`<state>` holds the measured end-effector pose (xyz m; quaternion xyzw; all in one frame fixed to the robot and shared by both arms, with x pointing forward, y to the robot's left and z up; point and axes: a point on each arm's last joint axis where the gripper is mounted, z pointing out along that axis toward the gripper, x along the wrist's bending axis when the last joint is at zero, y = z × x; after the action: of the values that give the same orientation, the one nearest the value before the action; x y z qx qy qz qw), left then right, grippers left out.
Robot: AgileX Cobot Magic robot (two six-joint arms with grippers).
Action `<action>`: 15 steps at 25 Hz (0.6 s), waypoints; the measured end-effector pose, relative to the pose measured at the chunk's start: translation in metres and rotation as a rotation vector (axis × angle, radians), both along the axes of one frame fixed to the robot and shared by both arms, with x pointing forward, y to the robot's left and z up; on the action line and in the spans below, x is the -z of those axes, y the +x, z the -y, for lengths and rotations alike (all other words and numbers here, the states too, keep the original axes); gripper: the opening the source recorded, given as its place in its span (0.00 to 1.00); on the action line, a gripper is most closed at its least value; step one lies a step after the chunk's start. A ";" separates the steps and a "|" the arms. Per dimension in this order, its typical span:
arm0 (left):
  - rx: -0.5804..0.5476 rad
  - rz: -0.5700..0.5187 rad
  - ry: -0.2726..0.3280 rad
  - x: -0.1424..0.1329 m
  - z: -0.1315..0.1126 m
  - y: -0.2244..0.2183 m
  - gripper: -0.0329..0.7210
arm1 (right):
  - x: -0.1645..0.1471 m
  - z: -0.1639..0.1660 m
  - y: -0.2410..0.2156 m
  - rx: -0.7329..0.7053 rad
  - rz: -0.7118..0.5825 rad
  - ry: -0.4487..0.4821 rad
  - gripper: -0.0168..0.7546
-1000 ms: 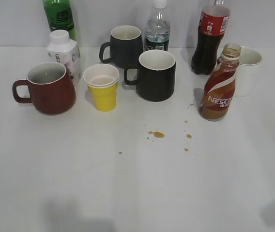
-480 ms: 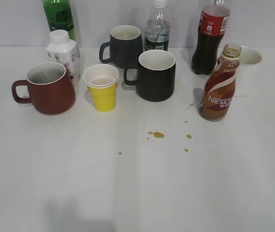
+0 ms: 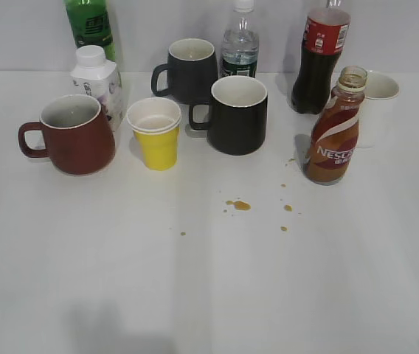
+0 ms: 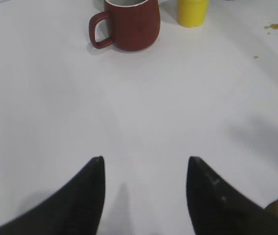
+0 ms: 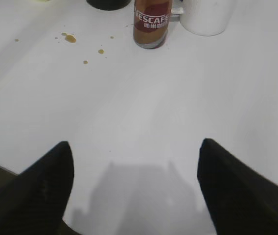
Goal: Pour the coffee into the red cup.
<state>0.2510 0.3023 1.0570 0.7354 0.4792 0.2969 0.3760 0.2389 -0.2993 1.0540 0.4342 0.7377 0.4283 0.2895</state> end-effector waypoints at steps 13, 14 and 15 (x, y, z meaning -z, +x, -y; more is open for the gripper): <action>-0.263 0.102 -0.028 0.000 -0.005 -0.018 0.59 | 0.000 0.001 -0.005 0.302 0.032 0.011 0.79; -0.290 0.111 -0.029 0.000 -0.005 -0.019 0.59 | 0.000 0.001 -0.005 0.320 0.033 0.010 0.79; -0.319 0.117 -0.029 0.000 -0.005 -0.020 0.59 | 0.000 0.001 -0.005 0.328 0.036 0.011 0.79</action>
<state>0.2309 0.3074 1.0573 0.6260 0.5712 0.3883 0.3620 0.2340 -0.3000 1.0542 0.5426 0.6493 0.3871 0.3663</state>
